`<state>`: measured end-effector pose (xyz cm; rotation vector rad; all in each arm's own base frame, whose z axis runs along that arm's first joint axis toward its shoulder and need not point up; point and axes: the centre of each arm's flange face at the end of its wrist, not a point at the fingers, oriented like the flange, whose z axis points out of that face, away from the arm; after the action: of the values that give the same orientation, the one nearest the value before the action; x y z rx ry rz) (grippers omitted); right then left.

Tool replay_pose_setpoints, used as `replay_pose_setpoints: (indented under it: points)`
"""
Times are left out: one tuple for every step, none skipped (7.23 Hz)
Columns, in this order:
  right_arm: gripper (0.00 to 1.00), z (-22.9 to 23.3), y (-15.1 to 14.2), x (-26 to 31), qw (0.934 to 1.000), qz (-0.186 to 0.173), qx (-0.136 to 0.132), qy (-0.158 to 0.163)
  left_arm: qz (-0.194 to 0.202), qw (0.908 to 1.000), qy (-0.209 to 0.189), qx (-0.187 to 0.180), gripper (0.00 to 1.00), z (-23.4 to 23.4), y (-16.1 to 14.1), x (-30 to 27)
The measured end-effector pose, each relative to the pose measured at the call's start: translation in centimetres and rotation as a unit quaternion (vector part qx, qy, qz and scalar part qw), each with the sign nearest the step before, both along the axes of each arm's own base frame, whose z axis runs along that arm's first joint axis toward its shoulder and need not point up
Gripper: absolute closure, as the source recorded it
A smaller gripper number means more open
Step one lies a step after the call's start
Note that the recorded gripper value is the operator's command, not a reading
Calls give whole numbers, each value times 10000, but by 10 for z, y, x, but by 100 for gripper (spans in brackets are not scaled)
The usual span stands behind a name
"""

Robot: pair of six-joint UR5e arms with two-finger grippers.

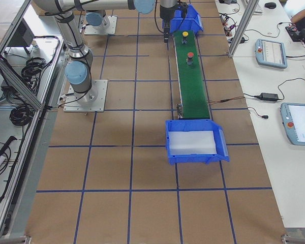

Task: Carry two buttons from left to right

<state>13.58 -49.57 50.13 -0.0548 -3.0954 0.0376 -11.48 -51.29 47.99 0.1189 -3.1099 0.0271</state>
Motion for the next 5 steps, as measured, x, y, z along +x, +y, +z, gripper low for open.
replay_pose_setpoints:
  points:
    - [0, 4, 1, -1, 10000, 48, -35, 35, -7, 10000, -21, -34, 0, 1, -1, 0]
    - [0, 10, 2, 0, 9999, 102, -105, 69, 5, 10000, -69, -29, 0, 1, -1, 3]
    - [0, 14, 2, 1, 9998, 117, -162, 71, 22, 9999, -122, -2, 0, 0, 0, 6]
    - [0, 14, 2, 1, 9998, 56, -192, 52, 26, 9999, -149, 22, 0, -1, 0, 7]
    - [0, 15, 0, 4, 9995, -67, -300, 36, 23, 9999, -156, 33, 0, -1, 0, 7]
